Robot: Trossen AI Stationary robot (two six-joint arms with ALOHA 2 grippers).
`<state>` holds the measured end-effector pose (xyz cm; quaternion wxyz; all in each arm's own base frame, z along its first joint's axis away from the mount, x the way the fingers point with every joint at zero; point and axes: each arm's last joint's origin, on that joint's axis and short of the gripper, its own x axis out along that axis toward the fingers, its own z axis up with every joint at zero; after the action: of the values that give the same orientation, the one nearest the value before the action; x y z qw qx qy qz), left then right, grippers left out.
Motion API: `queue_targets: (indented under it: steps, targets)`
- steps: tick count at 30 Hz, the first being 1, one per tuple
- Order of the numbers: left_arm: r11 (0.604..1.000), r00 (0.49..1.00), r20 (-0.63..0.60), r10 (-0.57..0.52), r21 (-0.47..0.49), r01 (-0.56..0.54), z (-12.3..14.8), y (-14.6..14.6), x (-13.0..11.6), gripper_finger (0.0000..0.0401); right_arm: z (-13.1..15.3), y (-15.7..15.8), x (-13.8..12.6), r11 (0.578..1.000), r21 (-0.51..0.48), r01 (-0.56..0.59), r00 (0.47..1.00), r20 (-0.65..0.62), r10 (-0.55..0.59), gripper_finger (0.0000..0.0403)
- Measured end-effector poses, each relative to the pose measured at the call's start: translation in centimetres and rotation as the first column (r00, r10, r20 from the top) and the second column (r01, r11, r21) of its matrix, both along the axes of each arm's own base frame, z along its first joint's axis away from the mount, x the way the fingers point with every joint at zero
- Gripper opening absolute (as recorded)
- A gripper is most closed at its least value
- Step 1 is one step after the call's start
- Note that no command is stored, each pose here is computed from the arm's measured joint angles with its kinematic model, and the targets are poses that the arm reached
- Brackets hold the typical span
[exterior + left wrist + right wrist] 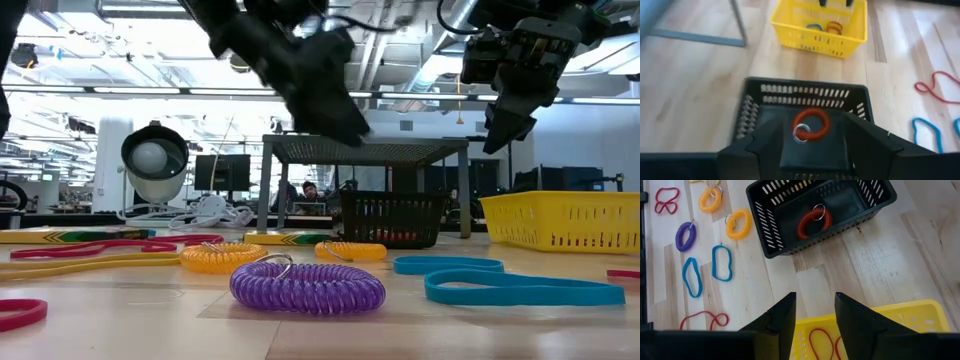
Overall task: Pick & Place Office Desk Supplies
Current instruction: Adjust the black basket
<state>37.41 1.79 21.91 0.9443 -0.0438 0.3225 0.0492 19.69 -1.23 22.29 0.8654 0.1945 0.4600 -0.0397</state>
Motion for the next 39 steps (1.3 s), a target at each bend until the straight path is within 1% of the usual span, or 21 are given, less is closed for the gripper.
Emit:
queue_targets:
  steps: [3,5,6,7,10,12,14,17,18,20,23,30,35,39]
  targets:
    - [1.0,0.999,-0.038,0.005,-0.001,-0.005,2.0,0.1,-1.8,0.0181,0.0,0.0,0.0,1.0,0.0,0.0,1.0,-0.001,0.0,0.0131]
    - [1.0,0.995,-0.1,0.002,-0.002,-0.002,2.5,-0.2,-3.0,0.0174,0.0,0.0,0.0,1.0,0.0,0.0,1.0,-0.001,0.0,0.0131]
    - [1.0,0.995,-0.102,-0.004,-0.002,0.004,2.8,-0.4,-3.2,0.0171,0.0,0.0,0.0,1.0,0.0,0.0,1.0,0.002,0.0,0.0131]
    - [1.0,0.991,-0.133,-0.006,-0.001,0.006,2.7,-0.5,-3.6,0.0168,0.0,0.0,0.0,1.0,0.0,0.0,1.0,0.003,0.0,0.0131]
    - [1.0,0.981,-0.195,-0.012,0.006,0.014,1.6,-1.0,-3.9,0.016,0.0,0.0,0.1,1.0,-0.001,0.0,1.0,0.009,0.0,0.0131]
    - [1.0,0.968,-0.251,-0.019,0.006,0.021,0.3,-1.3,-4.0,0.0156,0.1,0.0,0.1,1.0,-0.001,-0.001,1.0,0.011,0.001,0.0131]
    - [1.0,0.941,-0.338,-0.024,0.008,0.029,-1.2,-1.4,-4.4,0.0155,0.0,0.0,0.1,1.0,0.003,0.003,1.0,0.007,-0.003,0.0131]
    - [1.0,0.909,-0.417,-0.022,0.009,0.028,-2.5,-1.4,-4.9,0.0157,0.0,0.1,0.0,1.0,0.016,0.014,1.0,-0.001,-0.014,0.0131]
    - [0.999,0.912,-0.41,-0.025,0.013,0.033,-2.6,-1.4,-4.8,0.0159,0.0,0.2,0.0,1.0,0.017,0.01,1.0,0.001,-0.01,0.0131]
    - [0.998,0.9,-0.434,-0.04,0.022,0.055,-3.0,-1.4,-5.1,0.0168,0.0,0.4,0.1,1.0,0.019,0.0,1.0,0.003,0.0,0.0131]
    - [0.995,0.904,-0.422,-0.069,0.041,0.095,-3.0,-1.4,-5.0,0.0188,0.1,0.7,0.1,1.0,0.026,-0.009,1.0,0.005,0.009,0.0131]
    - [0.994,0.898,-0.435,-0.072,0.041,0.099,-3.4,-1.4,-4.9,0.023,0.1,1.4,0.2,0.999,0.038,-0.027,1.0,0.008,0.027,0.0131]
    - [0.994,0.892,-0.447,-0.064,0.048,0.096,-4.6,-1.4,-4.3,0.0239,0.2,1.7,0.3,0.998,0.045,-0.035,0.999,0.023,0.034,0.0131]
    - [0.994,0.911,-0.407,-0.063,0.058,0.095,-5.8,-1.3,-3.2,0.0234,0.2,1.8,0.3,0.998,0.045,-0.04,0.999,0.029,0.039,0.0131]
